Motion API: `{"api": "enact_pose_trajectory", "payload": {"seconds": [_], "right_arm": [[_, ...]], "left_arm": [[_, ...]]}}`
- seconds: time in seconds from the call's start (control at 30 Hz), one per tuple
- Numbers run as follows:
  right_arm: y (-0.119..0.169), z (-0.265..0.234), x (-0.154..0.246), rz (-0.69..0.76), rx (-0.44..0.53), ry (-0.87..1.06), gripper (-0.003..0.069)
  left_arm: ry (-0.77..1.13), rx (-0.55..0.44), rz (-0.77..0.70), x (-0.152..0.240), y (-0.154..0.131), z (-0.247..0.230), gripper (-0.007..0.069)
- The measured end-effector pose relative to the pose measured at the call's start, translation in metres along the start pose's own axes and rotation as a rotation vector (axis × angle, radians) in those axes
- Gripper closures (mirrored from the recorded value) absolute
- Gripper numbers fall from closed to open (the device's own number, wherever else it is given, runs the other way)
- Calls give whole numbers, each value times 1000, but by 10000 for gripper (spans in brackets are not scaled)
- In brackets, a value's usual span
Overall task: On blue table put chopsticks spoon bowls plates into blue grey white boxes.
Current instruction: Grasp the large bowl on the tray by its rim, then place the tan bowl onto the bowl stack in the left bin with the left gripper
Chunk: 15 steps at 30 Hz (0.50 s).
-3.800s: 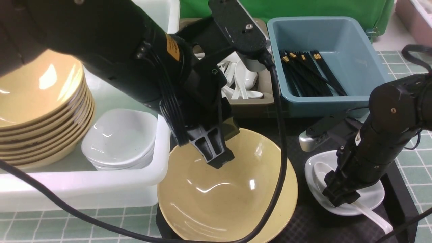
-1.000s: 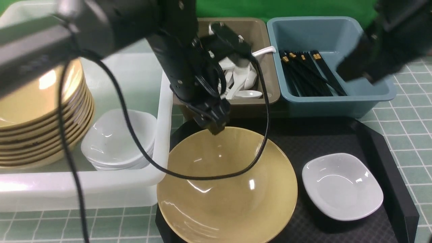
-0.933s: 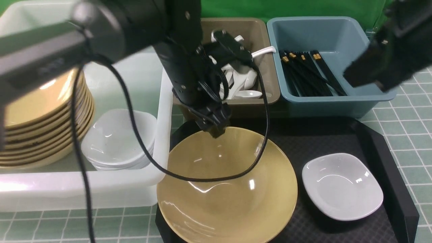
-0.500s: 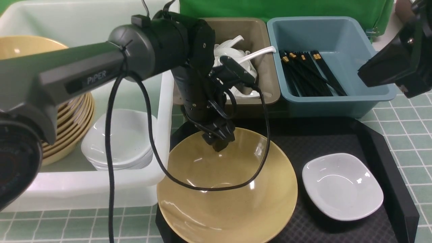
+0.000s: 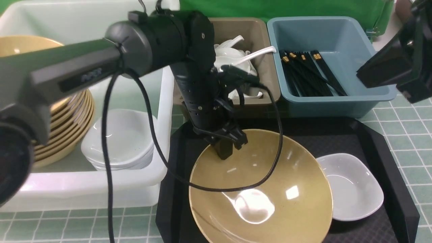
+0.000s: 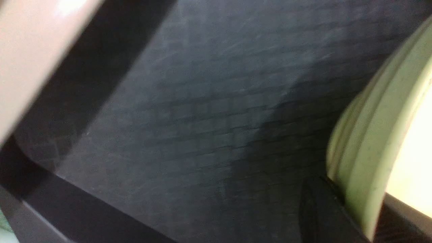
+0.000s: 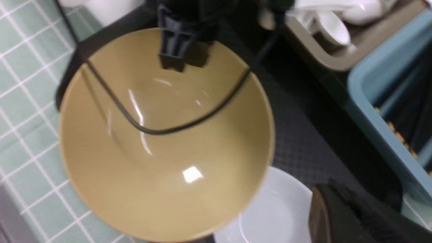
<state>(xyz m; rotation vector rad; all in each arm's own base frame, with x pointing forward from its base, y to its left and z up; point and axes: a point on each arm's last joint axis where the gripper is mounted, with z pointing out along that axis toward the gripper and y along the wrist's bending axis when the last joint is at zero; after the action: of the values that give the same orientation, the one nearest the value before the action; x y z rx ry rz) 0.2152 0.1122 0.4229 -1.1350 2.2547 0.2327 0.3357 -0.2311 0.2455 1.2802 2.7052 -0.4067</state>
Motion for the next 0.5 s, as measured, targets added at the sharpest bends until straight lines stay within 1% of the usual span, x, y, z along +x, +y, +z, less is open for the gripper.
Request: {"api": "enact_pose_trajectory", "payload": {"seconds": [0.1,0.13,0.17,0.2,0.23,0.27,0.43,0.47,0.5], "right_arm": [[13,-1,-7,-50,-28,-17,617],[18,-3,-10,-72,-34,-26,616],[20,-4,-11,-80,-38,-29,617],[24,-7,-15,-95,-36,-40,617],[31,-14,-21,-139,-38,-70,617],[32,-15,-22,-144,-40,-74,617],[60,-44,-52,-278,-63,-207,617],[68,-46,-61,-317,-71,-230,617],[69,-47,-63,-323,-70,-238,617]], "left_arm": [[-86,12,-20,2,-10,-31,618],[-129,-1,-17,5,-12,-48,617],[-129,-2,-20,5,-11,-48,617],[-164,-4,-32,9,-12,-63,617],[-238,0,-74,19,-9,-92,617],[-246,1,-75,20,-10,-95,617],[-449,-25,-227,63,11,-172,617],[-490,-42,-276,79,19,-189,617],[-498,-46,-284,81,20,-192,617]]}}
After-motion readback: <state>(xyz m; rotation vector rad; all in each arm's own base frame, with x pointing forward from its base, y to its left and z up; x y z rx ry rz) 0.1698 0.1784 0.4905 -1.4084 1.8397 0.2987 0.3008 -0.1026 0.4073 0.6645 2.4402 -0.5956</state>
